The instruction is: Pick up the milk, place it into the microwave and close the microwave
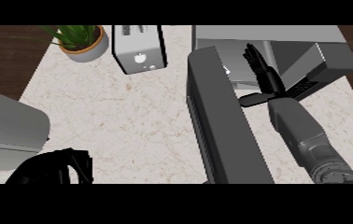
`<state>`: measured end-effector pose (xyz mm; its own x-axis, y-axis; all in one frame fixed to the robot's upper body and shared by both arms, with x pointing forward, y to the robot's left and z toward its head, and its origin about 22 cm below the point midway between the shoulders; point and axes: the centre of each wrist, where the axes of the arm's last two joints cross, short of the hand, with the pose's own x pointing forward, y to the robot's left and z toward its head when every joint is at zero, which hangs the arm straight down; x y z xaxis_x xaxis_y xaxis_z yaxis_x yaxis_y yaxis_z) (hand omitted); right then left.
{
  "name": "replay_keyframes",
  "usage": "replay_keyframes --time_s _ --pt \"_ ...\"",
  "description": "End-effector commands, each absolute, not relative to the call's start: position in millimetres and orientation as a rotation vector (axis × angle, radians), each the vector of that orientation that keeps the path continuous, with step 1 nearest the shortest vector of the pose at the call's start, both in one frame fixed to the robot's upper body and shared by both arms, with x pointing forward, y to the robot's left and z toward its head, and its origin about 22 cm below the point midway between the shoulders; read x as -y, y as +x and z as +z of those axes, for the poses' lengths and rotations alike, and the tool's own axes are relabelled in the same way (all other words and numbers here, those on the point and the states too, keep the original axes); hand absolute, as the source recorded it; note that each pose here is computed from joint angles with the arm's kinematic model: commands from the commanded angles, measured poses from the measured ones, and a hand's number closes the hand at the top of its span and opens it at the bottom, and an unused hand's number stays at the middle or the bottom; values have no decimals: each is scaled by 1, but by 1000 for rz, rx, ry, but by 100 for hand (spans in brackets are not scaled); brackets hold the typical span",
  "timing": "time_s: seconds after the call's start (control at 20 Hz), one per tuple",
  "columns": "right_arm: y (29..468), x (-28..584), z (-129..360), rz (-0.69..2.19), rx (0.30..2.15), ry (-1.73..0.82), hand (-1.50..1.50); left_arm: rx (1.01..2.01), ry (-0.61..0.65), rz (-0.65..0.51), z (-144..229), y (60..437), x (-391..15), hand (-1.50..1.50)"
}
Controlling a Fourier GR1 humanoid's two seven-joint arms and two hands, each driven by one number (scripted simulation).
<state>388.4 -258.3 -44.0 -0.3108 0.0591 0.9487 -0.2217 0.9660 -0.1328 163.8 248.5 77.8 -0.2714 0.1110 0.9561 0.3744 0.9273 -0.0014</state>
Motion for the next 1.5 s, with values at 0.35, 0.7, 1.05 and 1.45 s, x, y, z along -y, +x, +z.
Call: replay_keyframes --time_s 0.35,0.7,1.05,1.45 --pt "343 311 -79 259 1840 194 -150 1770 -438 -380 71 186 -214 150" --pt "295 341 -108 232 1821 161 -150 1804 -407 -453 62 210 -156 150" --pt "279 377 -97 232 1848 151 -150 1748 -436 -635 58 240 -109 150" --pt "265 393 -83 332 1901 183 -150 1612 -362 -749 -14 245 -68 150"
